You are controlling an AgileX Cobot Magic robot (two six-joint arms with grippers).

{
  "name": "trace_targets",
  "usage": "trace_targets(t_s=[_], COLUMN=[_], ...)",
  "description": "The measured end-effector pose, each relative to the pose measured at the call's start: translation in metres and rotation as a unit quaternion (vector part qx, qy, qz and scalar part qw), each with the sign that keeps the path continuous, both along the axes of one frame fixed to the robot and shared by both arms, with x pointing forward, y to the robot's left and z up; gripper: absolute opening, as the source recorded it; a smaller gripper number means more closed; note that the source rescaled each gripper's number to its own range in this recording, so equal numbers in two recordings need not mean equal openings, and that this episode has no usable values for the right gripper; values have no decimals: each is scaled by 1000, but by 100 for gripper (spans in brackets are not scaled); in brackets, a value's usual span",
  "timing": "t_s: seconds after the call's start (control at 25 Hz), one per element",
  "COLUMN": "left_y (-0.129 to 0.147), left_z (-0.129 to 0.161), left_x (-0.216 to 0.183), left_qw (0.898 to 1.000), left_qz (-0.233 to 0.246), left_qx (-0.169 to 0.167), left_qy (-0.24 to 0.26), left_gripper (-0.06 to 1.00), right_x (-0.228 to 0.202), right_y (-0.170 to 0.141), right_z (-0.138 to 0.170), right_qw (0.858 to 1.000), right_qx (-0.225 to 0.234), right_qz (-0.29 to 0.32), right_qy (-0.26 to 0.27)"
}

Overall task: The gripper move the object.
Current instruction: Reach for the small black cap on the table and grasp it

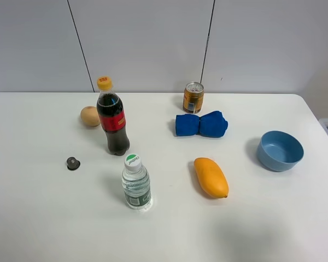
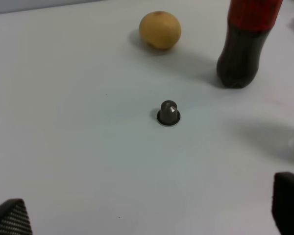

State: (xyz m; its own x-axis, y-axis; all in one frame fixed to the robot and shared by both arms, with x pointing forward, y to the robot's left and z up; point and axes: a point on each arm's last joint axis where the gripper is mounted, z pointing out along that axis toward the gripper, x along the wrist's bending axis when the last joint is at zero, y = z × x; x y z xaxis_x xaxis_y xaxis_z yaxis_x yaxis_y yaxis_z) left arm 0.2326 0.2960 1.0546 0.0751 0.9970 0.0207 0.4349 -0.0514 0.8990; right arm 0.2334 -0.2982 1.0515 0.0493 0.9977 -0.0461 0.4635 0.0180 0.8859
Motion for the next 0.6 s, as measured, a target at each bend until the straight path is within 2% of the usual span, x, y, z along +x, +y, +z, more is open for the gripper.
trace_targets(t_s=[0.6], left_y=[0], left_z=[0], left_x=[0], left_qw=[1000], left_qz=[0], left_qx=[0], left_qy=[0], left_gripper=[100], right_x=[0], right_y=[0], right_z=[0], right_qw=[1000], right_qx=[0], right_qz=[0], right_qy=[0])
